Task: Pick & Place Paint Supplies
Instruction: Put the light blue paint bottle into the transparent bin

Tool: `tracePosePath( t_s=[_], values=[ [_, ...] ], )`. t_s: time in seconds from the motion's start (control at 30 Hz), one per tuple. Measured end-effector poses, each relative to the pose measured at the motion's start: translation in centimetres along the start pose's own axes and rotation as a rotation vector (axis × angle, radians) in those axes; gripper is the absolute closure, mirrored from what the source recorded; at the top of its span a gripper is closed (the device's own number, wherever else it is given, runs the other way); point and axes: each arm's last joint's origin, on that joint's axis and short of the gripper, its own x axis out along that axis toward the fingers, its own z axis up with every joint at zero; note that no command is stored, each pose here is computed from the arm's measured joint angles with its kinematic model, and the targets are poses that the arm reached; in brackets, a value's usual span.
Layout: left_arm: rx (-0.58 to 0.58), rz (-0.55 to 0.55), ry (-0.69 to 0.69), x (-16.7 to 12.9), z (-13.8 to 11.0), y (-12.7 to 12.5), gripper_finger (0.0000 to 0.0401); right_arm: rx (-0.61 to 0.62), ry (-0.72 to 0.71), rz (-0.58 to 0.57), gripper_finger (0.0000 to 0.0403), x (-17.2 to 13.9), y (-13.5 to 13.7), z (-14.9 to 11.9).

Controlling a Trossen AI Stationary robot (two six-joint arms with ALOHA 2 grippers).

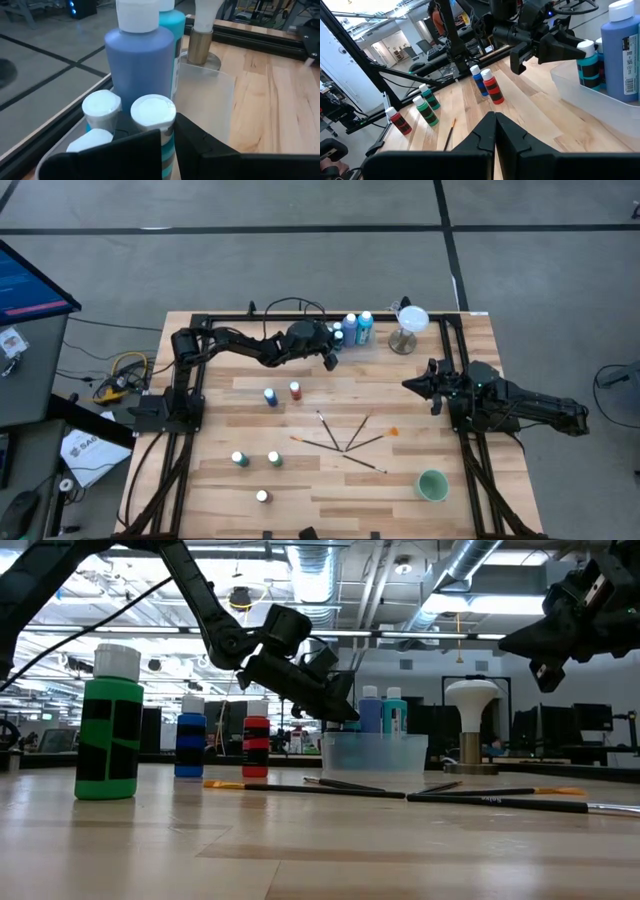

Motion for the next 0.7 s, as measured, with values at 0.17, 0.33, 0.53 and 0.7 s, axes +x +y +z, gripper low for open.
tracePosePath(
  t_s=[0.17,0.33,0.53,0.7],
  values=[
    [-0.005,0.0,-0.001,0.0,0.01,0.0,0.04,-0.001,0.0,0.0,0.04,0.0,0.0,0.0],
    [-0.006,-0.001,-0.001,0.0,0.01,0.0,0.0387,-0.001,0.0,0.0,0.04,0.0,0.0,0.0],
    [-0.006,-0.016,-0.001,-0.01,0.01,-0.17,0.0363,-0.001,0.0,0.0,0.04,0.0,0.0,0.0],
    [-0.007,-0.028,-0.002,-0.17,0.28,-0.18,0.0335,0.0,0.0,0.0,0.04,0.0,0.0,0.0]
  ],
)
